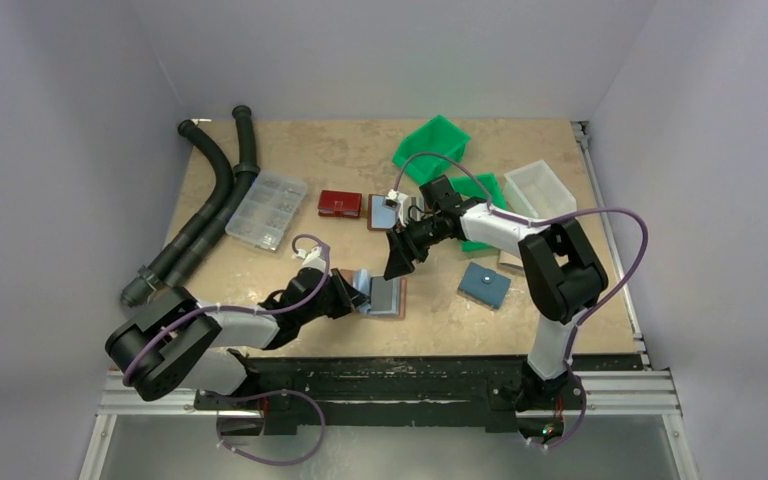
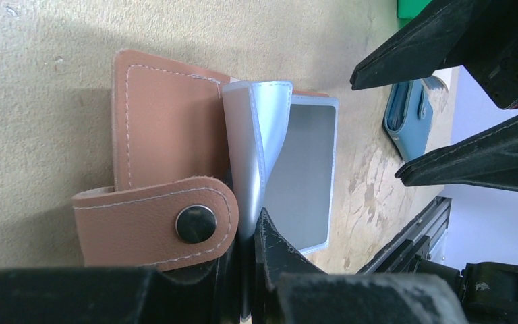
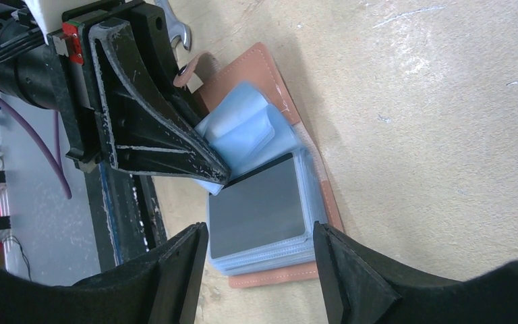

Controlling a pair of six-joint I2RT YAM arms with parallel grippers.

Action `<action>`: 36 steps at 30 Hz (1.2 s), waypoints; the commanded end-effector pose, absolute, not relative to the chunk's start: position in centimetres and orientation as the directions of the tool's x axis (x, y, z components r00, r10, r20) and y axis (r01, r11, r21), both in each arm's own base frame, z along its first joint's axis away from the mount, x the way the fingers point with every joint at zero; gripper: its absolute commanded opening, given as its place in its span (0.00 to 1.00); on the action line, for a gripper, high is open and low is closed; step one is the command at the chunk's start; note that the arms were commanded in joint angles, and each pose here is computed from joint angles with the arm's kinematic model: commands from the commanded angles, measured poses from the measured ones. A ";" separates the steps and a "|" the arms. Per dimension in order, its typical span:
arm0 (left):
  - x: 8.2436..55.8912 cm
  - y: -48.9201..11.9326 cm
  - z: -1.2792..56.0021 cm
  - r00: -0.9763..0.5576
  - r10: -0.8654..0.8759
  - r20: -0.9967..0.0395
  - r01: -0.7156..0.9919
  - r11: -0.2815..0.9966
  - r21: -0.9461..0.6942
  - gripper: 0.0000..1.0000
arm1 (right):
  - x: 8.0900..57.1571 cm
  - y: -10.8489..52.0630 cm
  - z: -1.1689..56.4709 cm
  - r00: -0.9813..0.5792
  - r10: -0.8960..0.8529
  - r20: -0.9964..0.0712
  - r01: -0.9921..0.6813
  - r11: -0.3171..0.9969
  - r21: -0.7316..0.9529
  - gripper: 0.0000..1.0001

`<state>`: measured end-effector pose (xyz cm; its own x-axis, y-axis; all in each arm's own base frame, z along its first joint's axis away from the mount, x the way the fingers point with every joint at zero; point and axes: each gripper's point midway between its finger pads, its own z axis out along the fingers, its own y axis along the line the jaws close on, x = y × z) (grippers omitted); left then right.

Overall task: Take the credit cards out of the card holder
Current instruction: Open the card holder at the center of the board.

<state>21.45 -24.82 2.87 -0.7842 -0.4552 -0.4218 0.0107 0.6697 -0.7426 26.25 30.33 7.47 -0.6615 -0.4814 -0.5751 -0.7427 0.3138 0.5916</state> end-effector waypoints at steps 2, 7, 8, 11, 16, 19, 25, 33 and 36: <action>22.5 -25.4 4.3 -0.756 -0.492 -0.432 0.032 0.631 -0.775 0.00 | 26.3 30.6 7.3 -0.677 -0.470 -0.567 -0.728 0.315 0.608 0.67; 22.5 -25.4 4.3 -0.757 -0.491 -0.431 0.033 0.630 -0.776 0.00 | 26.2 30.5 7.0 -0.686 -0.474 -0.553 -0.720 0.326 0.613 0.65; 22.5 -25.4 4.2 -0.757 -0.492 -0.431 0.032 0.630 -0.776 0.00 | 26.2 30.4 7.0 -0.687 -0.474 -0.550 -0.718 0.327 0.615 0.65; 22.5 -25.4 4.3 -0.756 -0.492 -0.432 0.033 0.630 -0.776 0.00 | 26.3 30.3 6.6 -0.691 -0.479 -0.541 -0.714 0.340 0.611 0.64; 22.6 -25.5 4.3 -0.755 -0.493 -0.432 0.033 0.630 -0.776 0.00 | 26.3 30.2 6.4 -0.692 -0.486 -0.534 -0.714 0.348 0.607 0.64; 22.5 -25.5 4.2 -0.757 -0.492 -0.430 0.032 0.630 -0.776 0.00 | 26.3 30.2 6.2 -0.695 -0.490 -0.527 -0.710 0.351 0.610 0.64; 22.5 -25.5 4.2 -0.757 -0.492 -0.430 0.033 0.628 -0.777 0.00 | 25.8 30.4 6.5 -0.688 -0.500 -0.527 -0.713 0.328 0.620 0.61; 22.5 -25.5 4.3 -0.757 -0.492 -0.430 0.034 0.628 -0.778 0.00 | 25.1 30.9 7.2 -0.670 -0.510 -0.540 -0.724 0.286 0.628 0.58; 22.5 -25.6 4.4 -0.758 -0.491 -0.430 0.036 0.627 -0.778 0.00 | 24.9 31.1 7.5 -0.665 -0.510 -0.545 -0.725 0.267 0.635 0.57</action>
<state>21.60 -24.96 2.91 -0.7818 -0.4584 -0.4227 0.0142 0.6646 -0.7470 25.51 30.13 5.94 -0.6878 -0.5054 -0.5211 -0.7127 0.3339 0.6169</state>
